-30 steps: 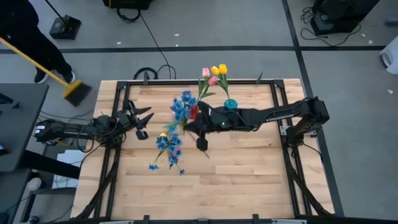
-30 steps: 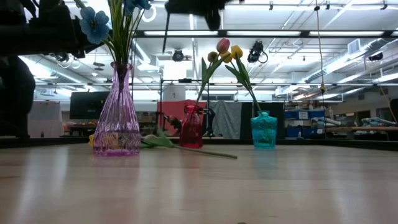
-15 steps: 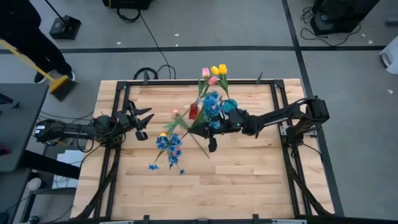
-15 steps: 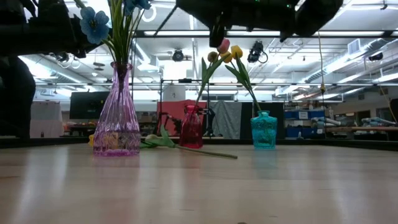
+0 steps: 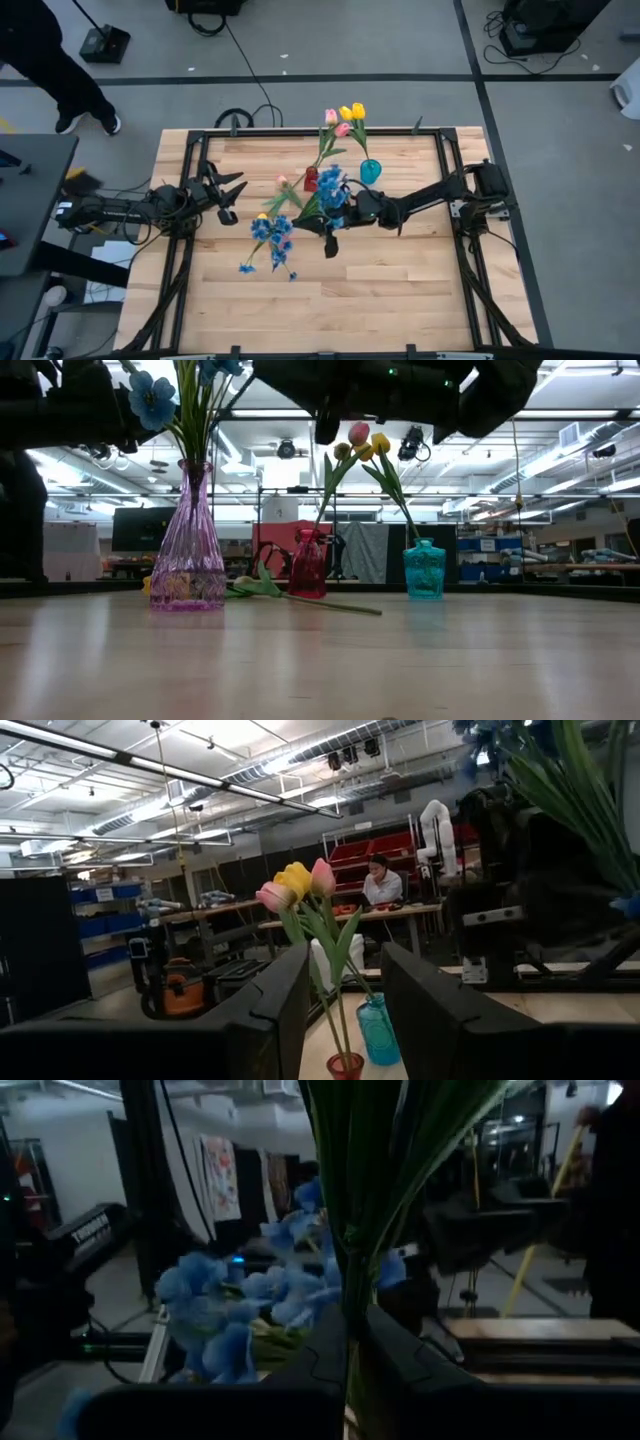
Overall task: Sort flowers into vase by color
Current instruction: Put the blue flowers into the pink vase
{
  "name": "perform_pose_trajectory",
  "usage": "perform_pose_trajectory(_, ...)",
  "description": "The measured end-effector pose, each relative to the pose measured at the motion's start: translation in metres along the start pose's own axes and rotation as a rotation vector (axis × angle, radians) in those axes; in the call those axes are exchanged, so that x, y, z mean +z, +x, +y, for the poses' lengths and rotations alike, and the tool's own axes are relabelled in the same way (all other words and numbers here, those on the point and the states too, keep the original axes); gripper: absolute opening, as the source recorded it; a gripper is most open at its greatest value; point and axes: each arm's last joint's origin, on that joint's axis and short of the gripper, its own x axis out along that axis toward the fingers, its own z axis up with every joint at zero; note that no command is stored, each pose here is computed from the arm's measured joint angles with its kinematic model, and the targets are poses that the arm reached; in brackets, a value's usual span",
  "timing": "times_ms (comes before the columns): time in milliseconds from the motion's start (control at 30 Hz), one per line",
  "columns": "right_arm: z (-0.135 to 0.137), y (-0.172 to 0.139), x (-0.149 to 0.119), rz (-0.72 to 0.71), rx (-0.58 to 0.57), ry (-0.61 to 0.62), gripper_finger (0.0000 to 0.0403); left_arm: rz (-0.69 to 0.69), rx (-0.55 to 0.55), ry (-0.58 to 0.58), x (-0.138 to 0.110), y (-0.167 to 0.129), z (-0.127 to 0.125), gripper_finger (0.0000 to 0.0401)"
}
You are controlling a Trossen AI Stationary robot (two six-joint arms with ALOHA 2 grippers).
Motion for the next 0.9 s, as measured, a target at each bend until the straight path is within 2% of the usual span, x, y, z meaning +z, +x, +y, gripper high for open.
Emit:
perform_pose_trajectory(67, -0.001, 0.001, -0.005, 0.017, -0.003, -0.009, 0.0026, 0.016, -0.023, -0.001, -0.002, 0.0, -0.001, 0.0132)
perform_pose_trajectory(167, -0.004, 0.0, -0.006, 0.031, -0.006, -0.025, 0.0026, 0.03, -0.148, -0.004, -0.006, 0.0, -0.005, 0.0132)
perform_pose_trajectory(300, -0.018, -0.003, 0.002, 0.02, 0.056, -0.034, 0.0026, 0.049, -0.278, -0.021, -0.01, 0.001, -0.011, 0.0131)
perform_pose_trajectory(567, -0.057, -0.021, -0.003, 0.054, 0.15, 0.029, 0.0026, 0.265, -0.365, -0.141, -0.028, 0.005, -0.02, 0.0131)
perform_pose_trajectory(733, -0.059, -0.023, 0.003, 0.01, 0.235, 0.021, 0.0026, 0.372, -0.471, -0.268, -0.035, 0.001, -0.027, 0.0131)
perform_pose_trajectory(900, -0.058, -0.022, 0.003, 0.007, 0.219, 0.001, 0.0026, 0.377, -0.503, -0.375, -0.032, 0.0, -0.031, 0.0131)
